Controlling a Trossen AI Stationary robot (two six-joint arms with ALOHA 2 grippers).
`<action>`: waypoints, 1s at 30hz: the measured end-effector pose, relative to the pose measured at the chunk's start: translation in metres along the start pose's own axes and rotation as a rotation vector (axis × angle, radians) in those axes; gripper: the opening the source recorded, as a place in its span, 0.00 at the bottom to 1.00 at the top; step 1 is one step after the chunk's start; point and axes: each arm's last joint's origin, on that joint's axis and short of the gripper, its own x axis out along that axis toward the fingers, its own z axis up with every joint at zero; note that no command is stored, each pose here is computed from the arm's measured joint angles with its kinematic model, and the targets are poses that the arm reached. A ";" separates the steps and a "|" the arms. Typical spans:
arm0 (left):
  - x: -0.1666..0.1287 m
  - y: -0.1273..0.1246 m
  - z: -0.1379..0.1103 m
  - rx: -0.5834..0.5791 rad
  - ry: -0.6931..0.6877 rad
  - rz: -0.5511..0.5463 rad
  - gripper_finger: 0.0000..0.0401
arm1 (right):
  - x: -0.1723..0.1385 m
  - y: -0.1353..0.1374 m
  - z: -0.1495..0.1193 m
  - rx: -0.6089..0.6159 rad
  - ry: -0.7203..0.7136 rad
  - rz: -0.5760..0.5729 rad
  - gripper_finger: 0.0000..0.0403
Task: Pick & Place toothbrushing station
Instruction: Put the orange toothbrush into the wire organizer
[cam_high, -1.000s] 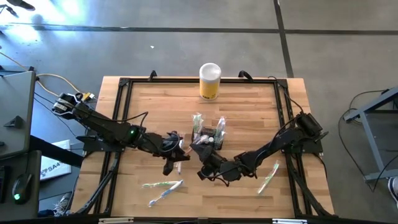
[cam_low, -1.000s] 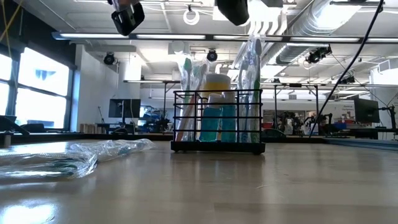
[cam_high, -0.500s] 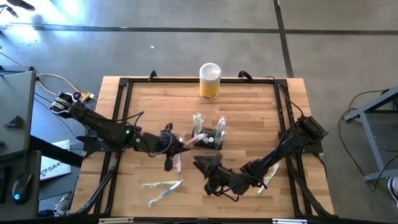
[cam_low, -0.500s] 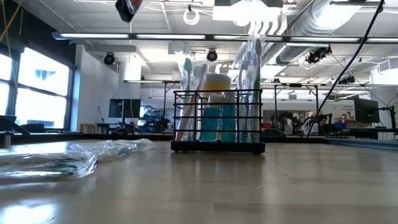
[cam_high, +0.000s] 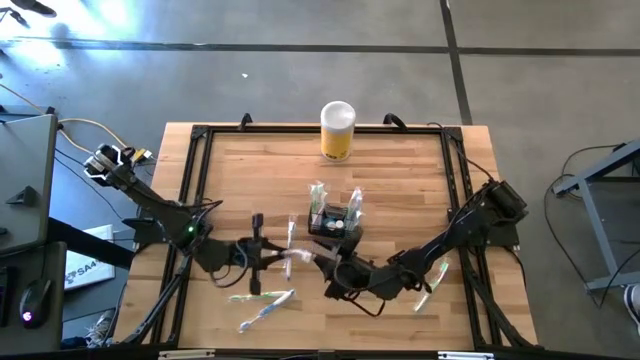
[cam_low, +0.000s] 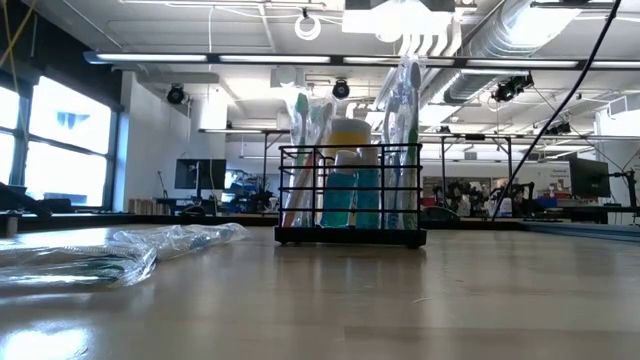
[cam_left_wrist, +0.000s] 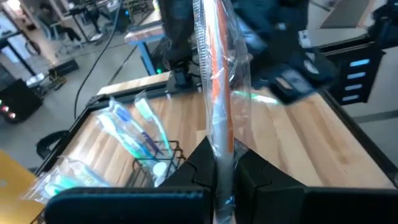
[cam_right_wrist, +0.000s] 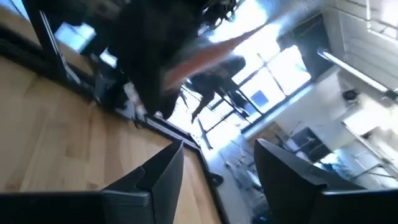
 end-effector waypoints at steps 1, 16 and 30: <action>-0.002 -0.002 0.000 0.007 -0.002 -0.004 0.03 | 0.000 -0.002 0.001 0.026 -0.020 0.016 0.47; 0.010 -0.012 -0.008 0.040 0.017 0.012 0.03 | 0.009 -0.024 0.011 0.209 -0.224 0.149 0.47; 0.022 -0.005 -0.012 0.029 0.034 0.033 0.03 | 0.011 -0.022 0.008 0.178 -0.197 0.155 0.25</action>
